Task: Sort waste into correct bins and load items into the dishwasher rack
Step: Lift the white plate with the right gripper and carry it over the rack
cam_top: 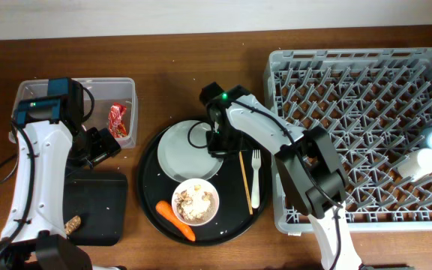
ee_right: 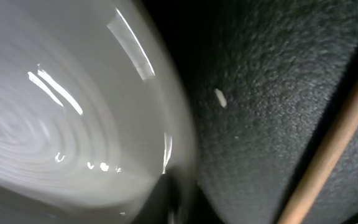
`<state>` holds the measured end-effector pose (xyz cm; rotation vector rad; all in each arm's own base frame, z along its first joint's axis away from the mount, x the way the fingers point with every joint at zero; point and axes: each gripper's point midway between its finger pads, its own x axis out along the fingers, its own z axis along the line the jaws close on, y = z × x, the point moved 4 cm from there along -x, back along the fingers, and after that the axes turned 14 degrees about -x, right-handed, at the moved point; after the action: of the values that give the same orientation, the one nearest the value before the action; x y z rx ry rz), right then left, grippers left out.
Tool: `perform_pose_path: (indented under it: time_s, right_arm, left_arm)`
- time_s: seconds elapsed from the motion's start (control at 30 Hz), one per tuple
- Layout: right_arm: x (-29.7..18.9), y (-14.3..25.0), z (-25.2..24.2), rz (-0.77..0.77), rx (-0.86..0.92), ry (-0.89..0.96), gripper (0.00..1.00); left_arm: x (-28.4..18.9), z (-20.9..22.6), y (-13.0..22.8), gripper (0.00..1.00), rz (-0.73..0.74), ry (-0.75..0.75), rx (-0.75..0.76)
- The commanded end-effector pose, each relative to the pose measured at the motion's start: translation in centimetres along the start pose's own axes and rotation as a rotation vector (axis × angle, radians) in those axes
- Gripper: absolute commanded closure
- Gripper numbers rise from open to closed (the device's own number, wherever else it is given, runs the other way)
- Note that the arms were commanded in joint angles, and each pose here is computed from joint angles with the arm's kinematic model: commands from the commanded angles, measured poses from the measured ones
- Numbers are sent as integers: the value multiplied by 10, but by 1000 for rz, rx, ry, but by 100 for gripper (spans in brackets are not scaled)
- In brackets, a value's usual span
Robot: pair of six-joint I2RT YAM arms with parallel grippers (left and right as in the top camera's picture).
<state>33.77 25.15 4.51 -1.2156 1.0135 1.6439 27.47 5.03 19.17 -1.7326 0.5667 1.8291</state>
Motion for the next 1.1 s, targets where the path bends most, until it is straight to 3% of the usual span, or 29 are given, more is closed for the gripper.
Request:
perform_pose_path:
  time_s: [0.0,0.13,0.3,0.53,0.63,0.87,1.07]
  right_arm:
    - [6,1,-11,22,7,43,96]
    - [-18,-8,-28,-14,43,77,96]
    - [-91,-23,-56,-152,51,142,96]
    - [-251,-4,-123,-422,140,400,96]
    - [-314,26,-171,-505,258,637,96]
    - [-341,60,-229,-466,491,951,96]
    - [-319,61,-243,-382,557,1055,96]
  left_arm:
    - [-3,2,-1,1,-14,4,-17]
    - [-3,2,-1,1,-14,3,-17]
    - [-3,2,-1,1,-15,4,-18]
    - [-3,2,-1,1,-15,4,-18]
    - [-3,2,-1,1,-15,4,-18]
    - [-3,2,-1,1,-16,5,-17]
    - [-3,2,-2,0,-17,5,-18]
